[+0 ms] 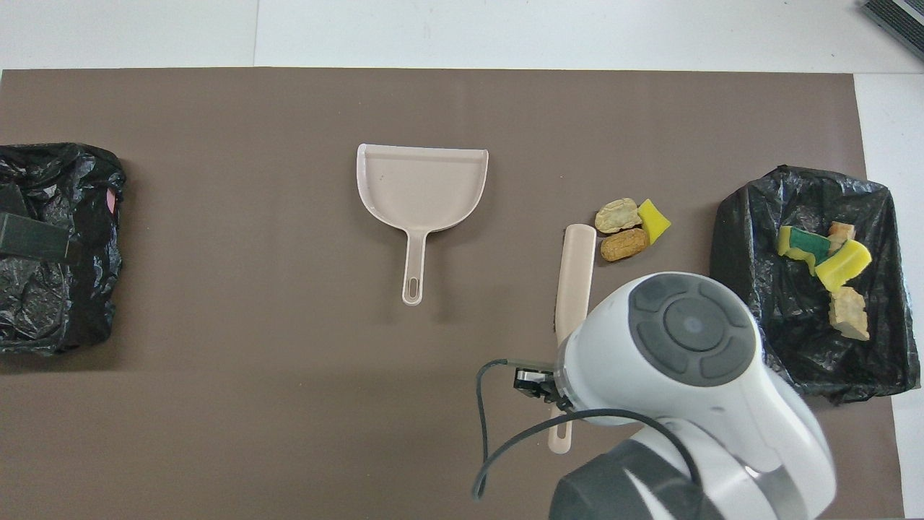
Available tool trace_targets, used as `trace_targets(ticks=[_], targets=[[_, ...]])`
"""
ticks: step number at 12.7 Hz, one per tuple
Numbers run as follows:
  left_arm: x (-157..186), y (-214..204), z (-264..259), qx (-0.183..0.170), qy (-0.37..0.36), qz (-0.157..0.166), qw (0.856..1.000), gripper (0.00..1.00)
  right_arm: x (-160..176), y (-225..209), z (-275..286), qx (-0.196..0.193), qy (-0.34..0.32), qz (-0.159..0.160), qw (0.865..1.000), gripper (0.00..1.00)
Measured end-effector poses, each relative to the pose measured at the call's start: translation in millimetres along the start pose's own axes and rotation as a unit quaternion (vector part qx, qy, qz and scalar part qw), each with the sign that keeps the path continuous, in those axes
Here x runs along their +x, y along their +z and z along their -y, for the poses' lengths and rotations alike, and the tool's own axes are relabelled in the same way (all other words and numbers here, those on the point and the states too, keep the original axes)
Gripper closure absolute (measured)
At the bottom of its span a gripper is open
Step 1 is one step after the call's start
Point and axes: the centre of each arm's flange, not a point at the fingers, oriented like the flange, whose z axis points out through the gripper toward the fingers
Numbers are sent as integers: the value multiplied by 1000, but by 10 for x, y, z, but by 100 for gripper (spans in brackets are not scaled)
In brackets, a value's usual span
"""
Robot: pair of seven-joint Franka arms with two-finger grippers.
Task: Sweep and dump trash in bin
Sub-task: 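Grasp the brush with the right gripper and move it toward the bread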
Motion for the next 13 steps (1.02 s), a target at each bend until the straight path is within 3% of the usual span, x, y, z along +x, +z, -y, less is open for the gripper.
trace_targets(ticks=[8,13], targets=[[0,-1,0,0,0,0,1000,0,666,-231,-1009,-2,-45,-9,999,73],[0,-1,0,0,0,0,1000,0,1056,-35,-1299,-53,-58,10,997,73]])
